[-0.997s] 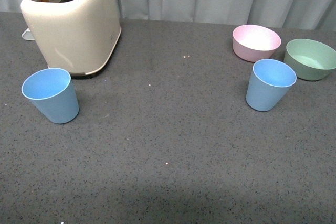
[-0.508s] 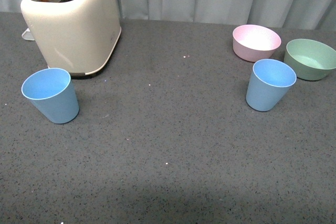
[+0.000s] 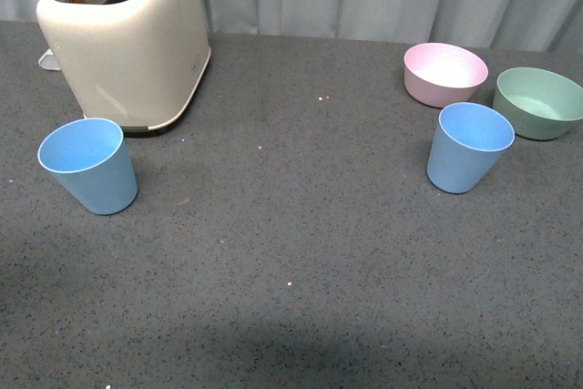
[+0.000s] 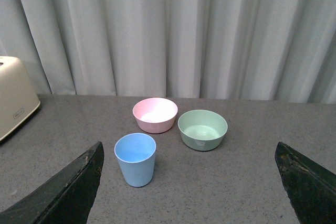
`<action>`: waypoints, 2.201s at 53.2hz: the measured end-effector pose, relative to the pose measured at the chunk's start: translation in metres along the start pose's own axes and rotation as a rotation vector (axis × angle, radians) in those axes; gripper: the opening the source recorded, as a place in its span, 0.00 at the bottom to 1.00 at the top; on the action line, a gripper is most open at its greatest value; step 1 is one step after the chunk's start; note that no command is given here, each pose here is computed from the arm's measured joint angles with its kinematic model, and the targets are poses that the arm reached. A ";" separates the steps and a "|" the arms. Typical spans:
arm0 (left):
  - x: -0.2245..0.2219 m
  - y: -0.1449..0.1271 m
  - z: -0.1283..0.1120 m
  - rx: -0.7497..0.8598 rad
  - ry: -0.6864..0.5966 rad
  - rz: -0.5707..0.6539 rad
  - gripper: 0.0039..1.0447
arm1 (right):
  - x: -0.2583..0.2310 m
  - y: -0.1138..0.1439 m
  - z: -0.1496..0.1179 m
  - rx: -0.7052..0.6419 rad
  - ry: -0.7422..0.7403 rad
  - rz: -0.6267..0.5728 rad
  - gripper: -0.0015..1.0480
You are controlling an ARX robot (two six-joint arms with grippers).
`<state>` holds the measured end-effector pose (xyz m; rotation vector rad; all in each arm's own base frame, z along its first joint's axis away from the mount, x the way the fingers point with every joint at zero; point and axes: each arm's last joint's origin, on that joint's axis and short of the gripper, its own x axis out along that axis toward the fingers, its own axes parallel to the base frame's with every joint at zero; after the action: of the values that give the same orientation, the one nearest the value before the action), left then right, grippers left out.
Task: Stack blue cups with both arms
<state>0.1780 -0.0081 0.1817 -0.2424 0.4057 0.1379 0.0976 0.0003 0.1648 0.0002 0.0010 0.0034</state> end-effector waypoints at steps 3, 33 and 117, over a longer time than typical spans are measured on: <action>0.017 -0.006 0.007 -0.006 0.048 -0.022 0.94 | 0.000 0.000 0.000 0.000 0.000 -0.001 0.91; 0.133 -0.035 0.000 -0.054 0.470 0.001 0.94 | 0.000 0.000 0.000 0.000 0.000 -0.001 0.91; 0.187 -0.075 -0.007 -0.081 0.646 0.020 0.03 | 0.000 0.000 0.000 0.000 0.000 -0.001 0.91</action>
<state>0.3594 -0.0664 0.1151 -0.3621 1.0460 0.0929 0.0976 0.0002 0.1648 0.0002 0.0010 0.0023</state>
